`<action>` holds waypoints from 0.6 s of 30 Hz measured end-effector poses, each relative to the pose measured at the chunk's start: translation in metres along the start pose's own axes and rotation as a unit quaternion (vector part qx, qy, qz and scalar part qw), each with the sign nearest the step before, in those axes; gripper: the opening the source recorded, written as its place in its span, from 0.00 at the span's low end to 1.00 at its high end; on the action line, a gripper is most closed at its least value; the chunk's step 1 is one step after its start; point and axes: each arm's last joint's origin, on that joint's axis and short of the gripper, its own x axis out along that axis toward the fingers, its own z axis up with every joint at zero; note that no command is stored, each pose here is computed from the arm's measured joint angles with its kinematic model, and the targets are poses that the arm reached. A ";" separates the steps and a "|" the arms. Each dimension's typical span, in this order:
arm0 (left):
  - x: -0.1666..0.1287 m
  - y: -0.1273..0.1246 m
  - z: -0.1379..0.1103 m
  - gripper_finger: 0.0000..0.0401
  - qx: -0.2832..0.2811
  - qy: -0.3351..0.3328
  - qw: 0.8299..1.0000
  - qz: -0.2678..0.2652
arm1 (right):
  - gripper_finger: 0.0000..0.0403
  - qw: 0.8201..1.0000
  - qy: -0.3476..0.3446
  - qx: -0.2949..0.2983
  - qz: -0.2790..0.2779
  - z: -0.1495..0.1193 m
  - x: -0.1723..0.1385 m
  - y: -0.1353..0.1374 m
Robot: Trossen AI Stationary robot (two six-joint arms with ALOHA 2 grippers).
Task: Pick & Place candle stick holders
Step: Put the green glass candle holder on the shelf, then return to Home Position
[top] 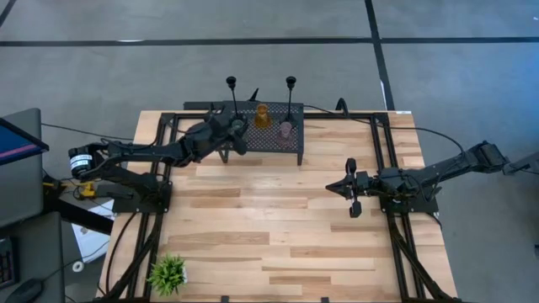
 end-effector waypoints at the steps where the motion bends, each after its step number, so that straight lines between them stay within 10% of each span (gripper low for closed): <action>1: 0.000 0.000 0.001 0.54 -0.001 -0.003 1.000 0.000 | 0.00 1.000 0.000 0.000 0.000 0.000 0.000 0.000; 18: -0.004 0.000 0.015 0.59 -0.013 -0.057 0.998 -0.016 | 0.00 1.000 0.000 0.000 0.000 0.000 0.000 0.000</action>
